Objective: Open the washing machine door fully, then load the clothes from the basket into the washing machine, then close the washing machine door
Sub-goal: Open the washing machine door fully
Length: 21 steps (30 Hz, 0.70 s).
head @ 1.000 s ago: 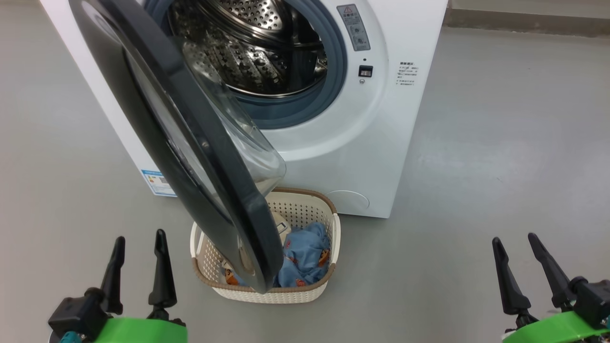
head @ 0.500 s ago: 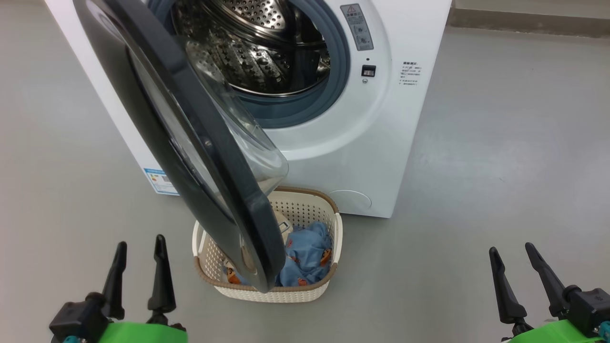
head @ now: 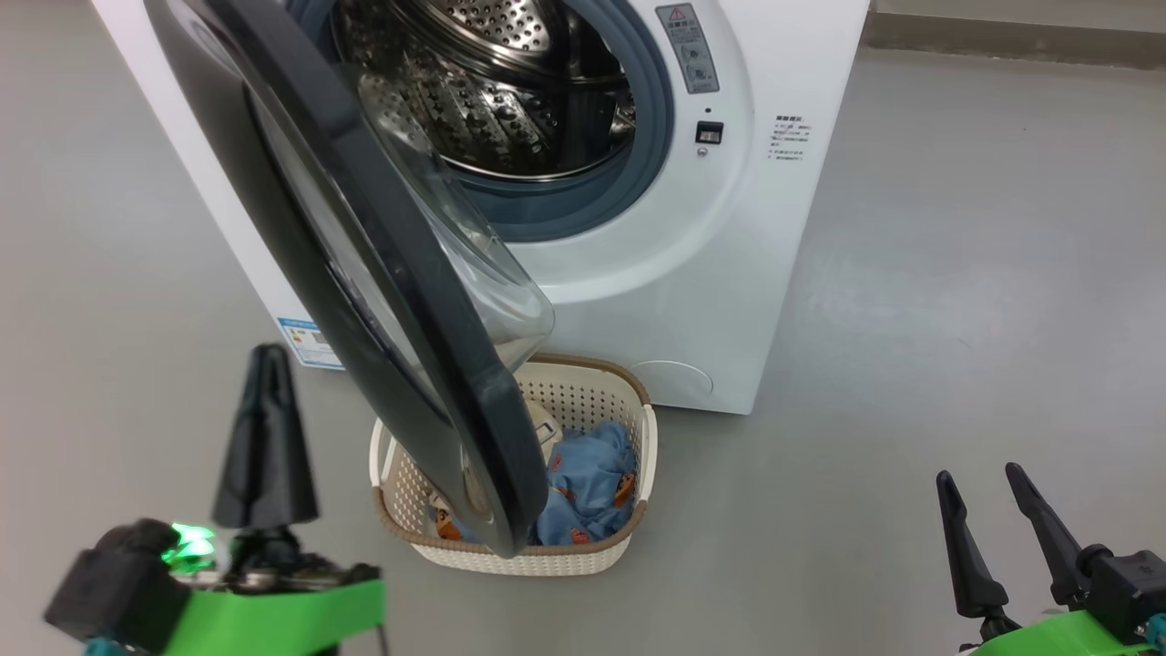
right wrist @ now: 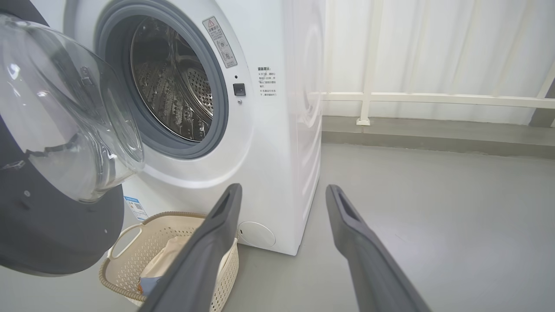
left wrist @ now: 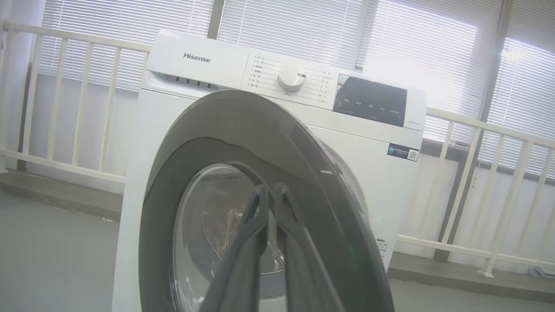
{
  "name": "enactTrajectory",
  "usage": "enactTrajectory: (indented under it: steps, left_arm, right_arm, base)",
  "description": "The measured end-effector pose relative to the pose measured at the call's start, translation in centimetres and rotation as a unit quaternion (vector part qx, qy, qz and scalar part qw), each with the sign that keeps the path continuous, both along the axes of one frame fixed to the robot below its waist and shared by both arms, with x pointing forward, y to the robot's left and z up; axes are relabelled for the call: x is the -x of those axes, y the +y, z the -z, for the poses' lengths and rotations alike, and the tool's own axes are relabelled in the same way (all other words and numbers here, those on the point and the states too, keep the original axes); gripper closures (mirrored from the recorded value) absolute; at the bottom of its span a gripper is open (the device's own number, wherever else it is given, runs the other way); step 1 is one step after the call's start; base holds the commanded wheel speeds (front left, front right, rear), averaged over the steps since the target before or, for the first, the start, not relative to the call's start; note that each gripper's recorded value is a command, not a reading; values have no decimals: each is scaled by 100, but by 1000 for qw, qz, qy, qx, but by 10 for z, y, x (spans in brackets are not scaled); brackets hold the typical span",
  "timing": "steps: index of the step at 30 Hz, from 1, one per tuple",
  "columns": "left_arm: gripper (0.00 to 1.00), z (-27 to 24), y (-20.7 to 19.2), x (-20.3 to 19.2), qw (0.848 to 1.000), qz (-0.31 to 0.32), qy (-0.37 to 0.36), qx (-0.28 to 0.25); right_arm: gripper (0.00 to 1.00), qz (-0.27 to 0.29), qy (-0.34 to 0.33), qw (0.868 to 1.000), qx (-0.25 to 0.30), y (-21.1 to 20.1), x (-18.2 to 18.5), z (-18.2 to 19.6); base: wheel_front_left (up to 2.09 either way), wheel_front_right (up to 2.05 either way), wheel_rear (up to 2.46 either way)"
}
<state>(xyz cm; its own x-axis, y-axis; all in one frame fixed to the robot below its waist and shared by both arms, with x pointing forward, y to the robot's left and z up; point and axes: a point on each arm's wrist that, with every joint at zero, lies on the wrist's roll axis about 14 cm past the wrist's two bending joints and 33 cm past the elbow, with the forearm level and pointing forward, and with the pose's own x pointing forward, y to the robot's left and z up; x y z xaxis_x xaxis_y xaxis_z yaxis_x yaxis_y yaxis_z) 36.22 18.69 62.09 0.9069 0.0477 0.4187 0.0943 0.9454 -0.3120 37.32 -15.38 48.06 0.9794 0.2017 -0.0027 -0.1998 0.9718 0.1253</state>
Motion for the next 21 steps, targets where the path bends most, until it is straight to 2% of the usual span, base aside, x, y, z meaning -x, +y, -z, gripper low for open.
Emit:
enactTrajectory:
  steps: [5, 10, 14, 21]
  left_arm:
    - [100, -29, -47, 7, 997, 68, -47, -4]
    - [100, -38, -97, 13, 988, 145, -57, -11]
    - [100, -33, -125, 11, 980, 194, -40, 1]
    - [100, -8, -146, -2, 973, 230, 10, 27]
  right_arm:
    - [0, 6, 0, 1000, 0, -4, 1, 0]
    - [0, 12, 0, 1000, 3, -8, 2, 0]
    - [0, 15, 4, 1000, 4, -10, 3, 3]
    - [0, 21, 8, 1000, 5, -14, 2, 6]
  base:
    - [0, 0, 0]
    - [0, 0, 0]
    - [0, 0, 0]
    - [0, 0, 0]
